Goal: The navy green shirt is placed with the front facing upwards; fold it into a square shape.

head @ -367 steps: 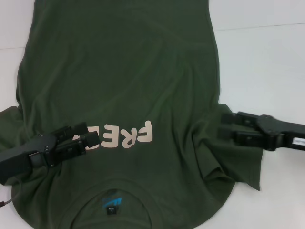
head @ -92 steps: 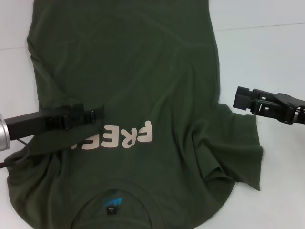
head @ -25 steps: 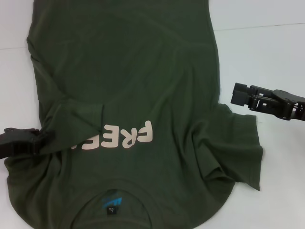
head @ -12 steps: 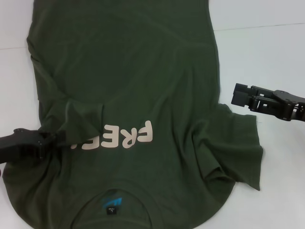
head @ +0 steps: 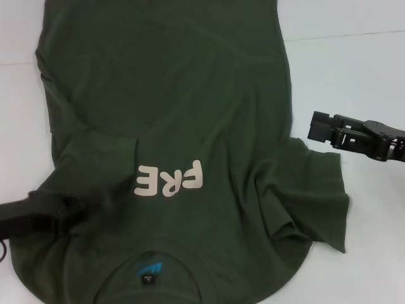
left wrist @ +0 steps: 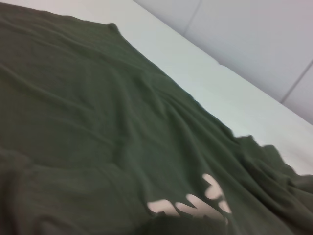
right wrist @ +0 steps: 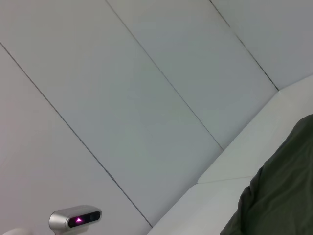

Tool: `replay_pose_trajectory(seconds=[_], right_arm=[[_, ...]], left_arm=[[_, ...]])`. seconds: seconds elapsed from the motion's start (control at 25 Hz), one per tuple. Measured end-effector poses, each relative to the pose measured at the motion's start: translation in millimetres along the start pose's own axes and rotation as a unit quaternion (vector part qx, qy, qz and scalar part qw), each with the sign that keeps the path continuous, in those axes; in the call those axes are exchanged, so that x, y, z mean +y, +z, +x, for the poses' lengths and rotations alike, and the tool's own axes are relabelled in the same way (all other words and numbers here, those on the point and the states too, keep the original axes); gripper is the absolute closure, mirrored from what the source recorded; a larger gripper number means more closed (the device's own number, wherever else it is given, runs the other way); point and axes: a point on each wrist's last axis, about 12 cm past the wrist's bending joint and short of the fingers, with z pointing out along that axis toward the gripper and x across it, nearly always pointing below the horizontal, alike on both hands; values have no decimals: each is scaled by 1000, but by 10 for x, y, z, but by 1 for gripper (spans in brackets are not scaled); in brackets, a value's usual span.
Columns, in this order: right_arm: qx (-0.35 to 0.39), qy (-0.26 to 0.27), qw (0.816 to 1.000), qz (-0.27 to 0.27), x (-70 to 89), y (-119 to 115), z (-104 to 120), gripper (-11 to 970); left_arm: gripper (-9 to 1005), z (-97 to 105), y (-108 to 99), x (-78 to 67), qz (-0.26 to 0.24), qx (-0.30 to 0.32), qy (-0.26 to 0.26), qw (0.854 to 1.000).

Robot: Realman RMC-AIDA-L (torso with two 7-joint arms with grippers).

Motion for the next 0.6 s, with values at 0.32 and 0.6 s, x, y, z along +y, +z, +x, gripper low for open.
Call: replay_pose_trajectory(seconds=[0.32, 0.6], right_arm=[[1, -2, 1000, -3, -1, 20, -18, 18], [1, -4, 1000, -3, -3, 20, -27, 19]], left_arm=[[818, 100, -1, -100, 43, 43, 1, 998], [666, -2, -99, -88, 41, -20, 1, 999]])
